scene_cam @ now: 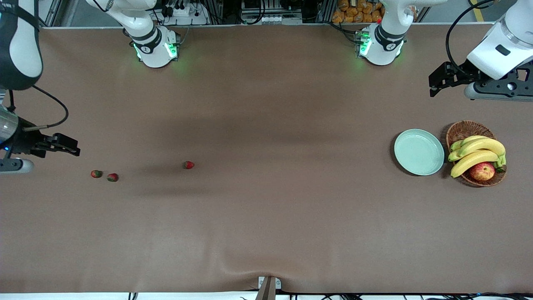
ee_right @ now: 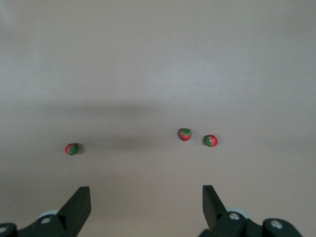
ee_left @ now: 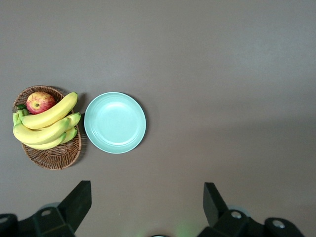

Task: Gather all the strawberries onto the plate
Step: 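Reach the right gripper down to the lone strawberry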

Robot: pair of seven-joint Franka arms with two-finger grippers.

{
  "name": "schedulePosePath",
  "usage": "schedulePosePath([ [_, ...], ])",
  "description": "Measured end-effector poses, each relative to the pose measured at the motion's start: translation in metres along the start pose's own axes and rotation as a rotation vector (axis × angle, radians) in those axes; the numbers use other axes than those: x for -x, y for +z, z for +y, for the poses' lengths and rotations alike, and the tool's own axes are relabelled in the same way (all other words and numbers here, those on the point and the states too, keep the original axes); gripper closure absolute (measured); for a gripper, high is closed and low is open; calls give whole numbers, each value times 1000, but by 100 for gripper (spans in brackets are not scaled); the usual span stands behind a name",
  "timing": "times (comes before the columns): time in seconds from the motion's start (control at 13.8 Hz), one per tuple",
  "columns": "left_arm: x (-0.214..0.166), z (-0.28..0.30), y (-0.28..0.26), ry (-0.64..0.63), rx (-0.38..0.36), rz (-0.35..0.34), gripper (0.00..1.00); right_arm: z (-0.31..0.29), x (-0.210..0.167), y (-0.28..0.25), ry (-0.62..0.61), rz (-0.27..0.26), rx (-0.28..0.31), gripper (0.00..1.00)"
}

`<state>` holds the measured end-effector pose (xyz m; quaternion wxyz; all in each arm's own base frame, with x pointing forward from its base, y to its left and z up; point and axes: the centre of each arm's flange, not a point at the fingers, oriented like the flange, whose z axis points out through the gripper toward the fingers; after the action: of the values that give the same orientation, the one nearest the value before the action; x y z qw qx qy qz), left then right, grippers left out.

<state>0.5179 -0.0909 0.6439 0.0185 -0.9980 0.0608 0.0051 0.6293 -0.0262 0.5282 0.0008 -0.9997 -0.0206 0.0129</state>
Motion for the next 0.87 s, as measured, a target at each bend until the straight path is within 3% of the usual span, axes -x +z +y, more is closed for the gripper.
schedulePosePath([
  [0.65,0,0,0,0,0,1,0,-16,-50,137,-18,-67,-19,0],
  [0.87,0,0,-1,0,0,1,0,-26,-59,180,25,-86,-101,0],
])
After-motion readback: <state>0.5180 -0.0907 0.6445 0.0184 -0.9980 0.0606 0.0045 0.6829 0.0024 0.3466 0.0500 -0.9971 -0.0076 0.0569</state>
